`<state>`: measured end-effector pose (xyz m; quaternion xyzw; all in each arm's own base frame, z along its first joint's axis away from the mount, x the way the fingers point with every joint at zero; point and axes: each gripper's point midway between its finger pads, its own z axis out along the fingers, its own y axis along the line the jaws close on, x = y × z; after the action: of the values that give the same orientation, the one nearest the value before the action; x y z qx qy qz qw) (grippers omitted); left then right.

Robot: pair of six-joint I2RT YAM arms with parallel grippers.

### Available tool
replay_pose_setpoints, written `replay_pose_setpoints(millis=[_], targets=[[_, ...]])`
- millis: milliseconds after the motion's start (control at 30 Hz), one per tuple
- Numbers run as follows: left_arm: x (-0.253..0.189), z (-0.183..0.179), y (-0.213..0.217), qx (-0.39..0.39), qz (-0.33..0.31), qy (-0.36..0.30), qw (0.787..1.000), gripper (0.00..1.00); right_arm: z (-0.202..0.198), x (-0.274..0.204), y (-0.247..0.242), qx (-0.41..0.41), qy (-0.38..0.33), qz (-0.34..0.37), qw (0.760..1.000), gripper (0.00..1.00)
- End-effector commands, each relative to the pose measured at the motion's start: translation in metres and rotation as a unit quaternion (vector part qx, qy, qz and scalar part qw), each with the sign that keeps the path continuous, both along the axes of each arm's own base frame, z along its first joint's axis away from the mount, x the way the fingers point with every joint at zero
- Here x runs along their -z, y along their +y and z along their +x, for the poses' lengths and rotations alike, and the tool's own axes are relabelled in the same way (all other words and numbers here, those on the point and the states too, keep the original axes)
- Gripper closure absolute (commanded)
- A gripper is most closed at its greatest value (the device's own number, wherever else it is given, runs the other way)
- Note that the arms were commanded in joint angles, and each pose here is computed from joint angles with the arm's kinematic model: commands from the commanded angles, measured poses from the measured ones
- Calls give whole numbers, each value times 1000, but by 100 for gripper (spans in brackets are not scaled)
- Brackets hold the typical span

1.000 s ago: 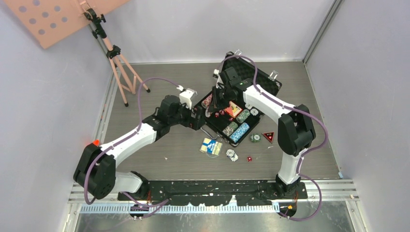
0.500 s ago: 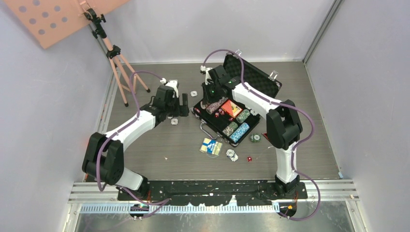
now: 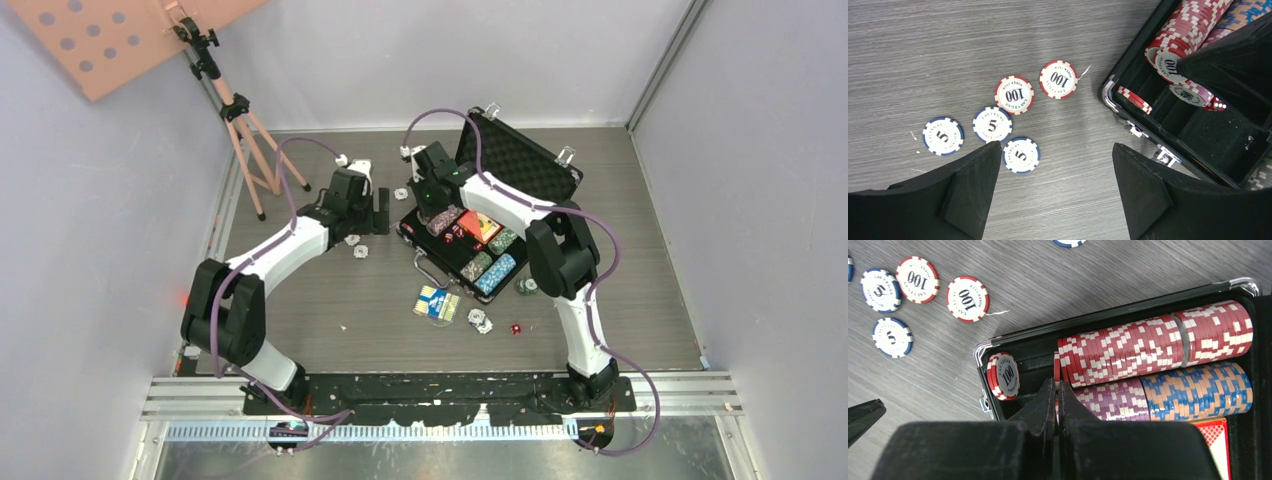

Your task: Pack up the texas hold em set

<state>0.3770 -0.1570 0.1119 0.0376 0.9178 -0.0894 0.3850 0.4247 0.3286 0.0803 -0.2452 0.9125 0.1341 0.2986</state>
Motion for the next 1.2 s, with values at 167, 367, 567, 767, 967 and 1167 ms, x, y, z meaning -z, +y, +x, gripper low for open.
replay_pose_setpoints(millis=[167,367,567,767,967,1167], targets=[[2,12,-1,2,21,15,1000,16,16,-11,-5,12,-76,-76,994,71],[10,11,-5,12,21,42,999,16,15,-9,-5,16,-88,-97,991,55],[21,14,-10,29,29,64,997,19,13,-28,-4,23,-97,-75,992,51],[28,27,-13,60,59,74,994,24,-3,-58,0,32,-98,-12,995,47],[35,37,-18,94,82,96,988,27,-31,-83,-10,50,-98,53,992,48],[45,42,-26,116,70,119,984,31,-65,-95,-26,75,-91,117,986,48]])
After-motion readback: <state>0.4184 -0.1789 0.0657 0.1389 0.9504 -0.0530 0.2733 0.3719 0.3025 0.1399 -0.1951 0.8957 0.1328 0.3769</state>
